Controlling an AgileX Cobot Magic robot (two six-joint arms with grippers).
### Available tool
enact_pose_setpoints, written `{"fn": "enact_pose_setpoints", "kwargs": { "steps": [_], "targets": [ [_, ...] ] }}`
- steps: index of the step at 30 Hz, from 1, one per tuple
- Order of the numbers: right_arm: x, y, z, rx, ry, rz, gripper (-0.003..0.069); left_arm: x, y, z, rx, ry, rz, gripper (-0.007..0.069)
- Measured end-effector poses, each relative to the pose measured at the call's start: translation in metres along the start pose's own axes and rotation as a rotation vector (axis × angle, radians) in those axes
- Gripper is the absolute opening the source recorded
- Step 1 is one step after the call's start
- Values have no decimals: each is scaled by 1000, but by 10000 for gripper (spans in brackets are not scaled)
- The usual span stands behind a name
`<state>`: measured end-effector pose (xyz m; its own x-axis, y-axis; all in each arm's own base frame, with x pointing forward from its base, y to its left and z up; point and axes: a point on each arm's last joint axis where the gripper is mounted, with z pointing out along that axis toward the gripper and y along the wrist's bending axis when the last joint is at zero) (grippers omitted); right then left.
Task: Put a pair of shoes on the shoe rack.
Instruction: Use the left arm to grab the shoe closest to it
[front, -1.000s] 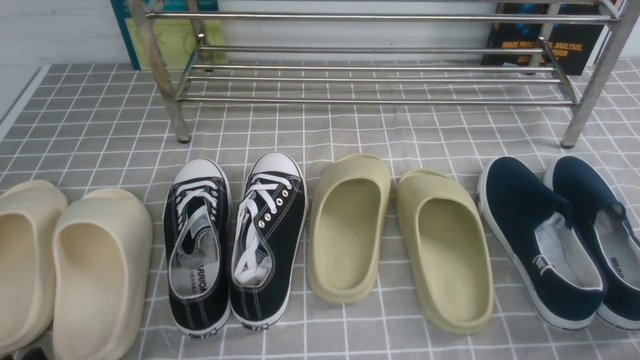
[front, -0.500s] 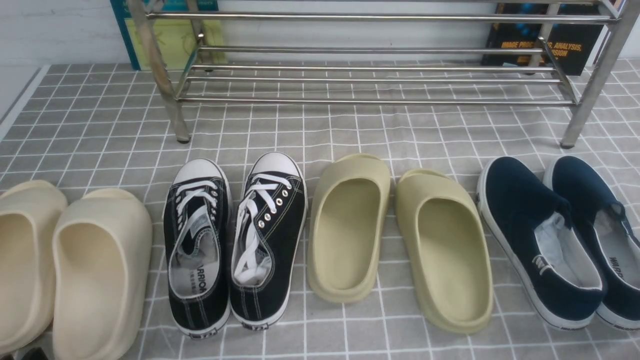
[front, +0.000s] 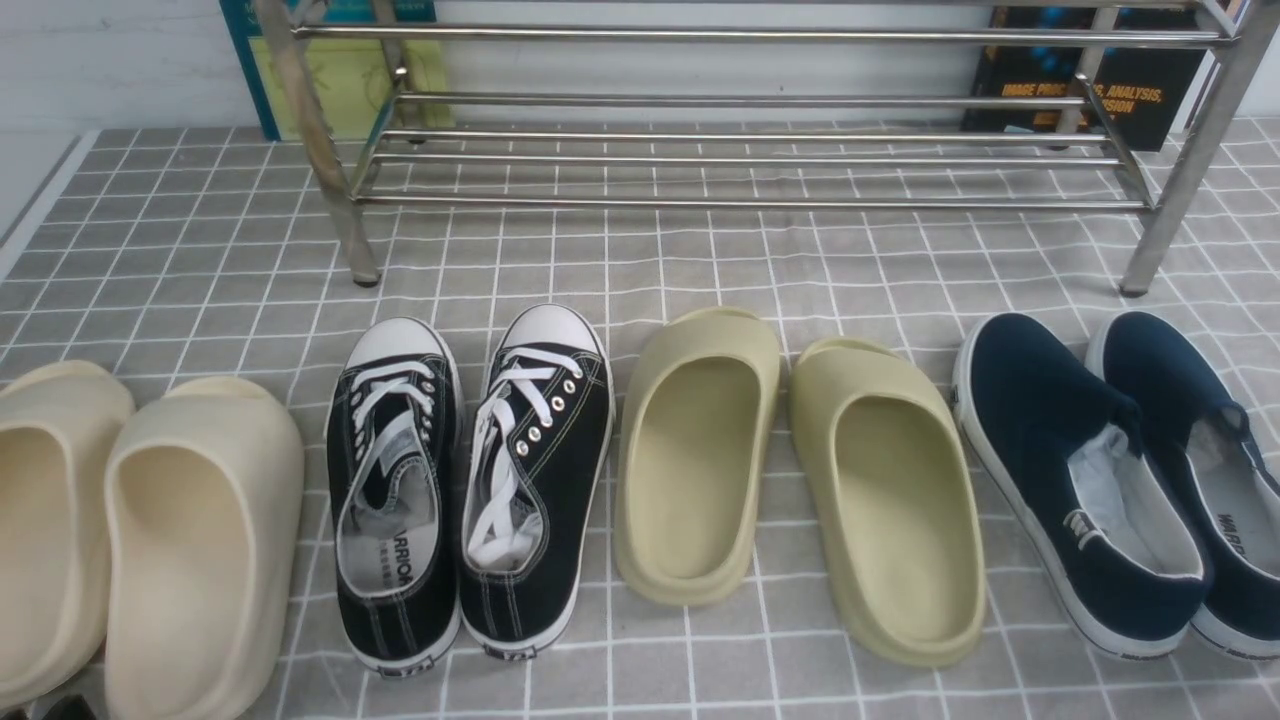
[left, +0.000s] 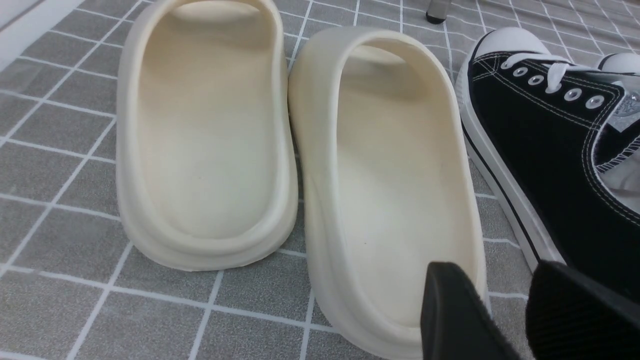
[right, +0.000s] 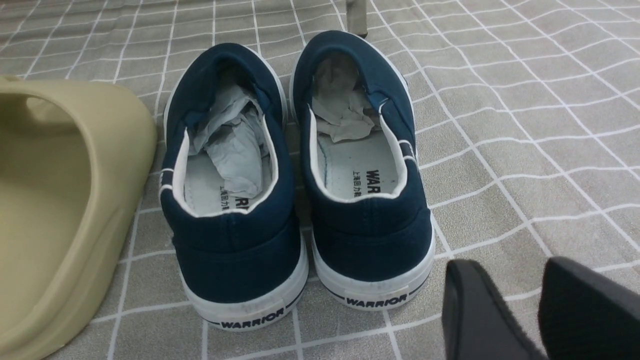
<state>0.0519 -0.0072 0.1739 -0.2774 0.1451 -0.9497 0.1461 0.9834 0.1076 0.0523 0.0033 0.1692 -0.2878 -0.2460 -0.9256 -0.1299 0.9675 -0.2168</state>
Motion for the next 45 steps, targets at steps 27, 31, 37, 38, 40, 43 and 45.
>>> {"fn": "enact_pose_setpoints", "kwargs": {
  "steps": [27,31,37,38,40,43,45],
  "targets": [
    [0,0,0,0,0,0,239,-9,-24,-4,290,27,-909,239],
    [0,0,0,0,0,0,239,-11,-25,-4,322,30,-1015,239],
    [0,0,0,0,0,0,239,-12,-25,-4,326,20,-1031,239],
    [0,0,0,0,0,0,239,-12,-25,-4,326,19,-1025,239],
    [0,0,0,0,0,0,239,-12,-25,-4,326,17,-1014,239],
    [0,0,0,0,0,0,239,-19,-28,-8,345,4,-980,237],
    [0,0,0,0,0,0,239,-42,-35,-21,389,-45,-851,223]
  ]
}}
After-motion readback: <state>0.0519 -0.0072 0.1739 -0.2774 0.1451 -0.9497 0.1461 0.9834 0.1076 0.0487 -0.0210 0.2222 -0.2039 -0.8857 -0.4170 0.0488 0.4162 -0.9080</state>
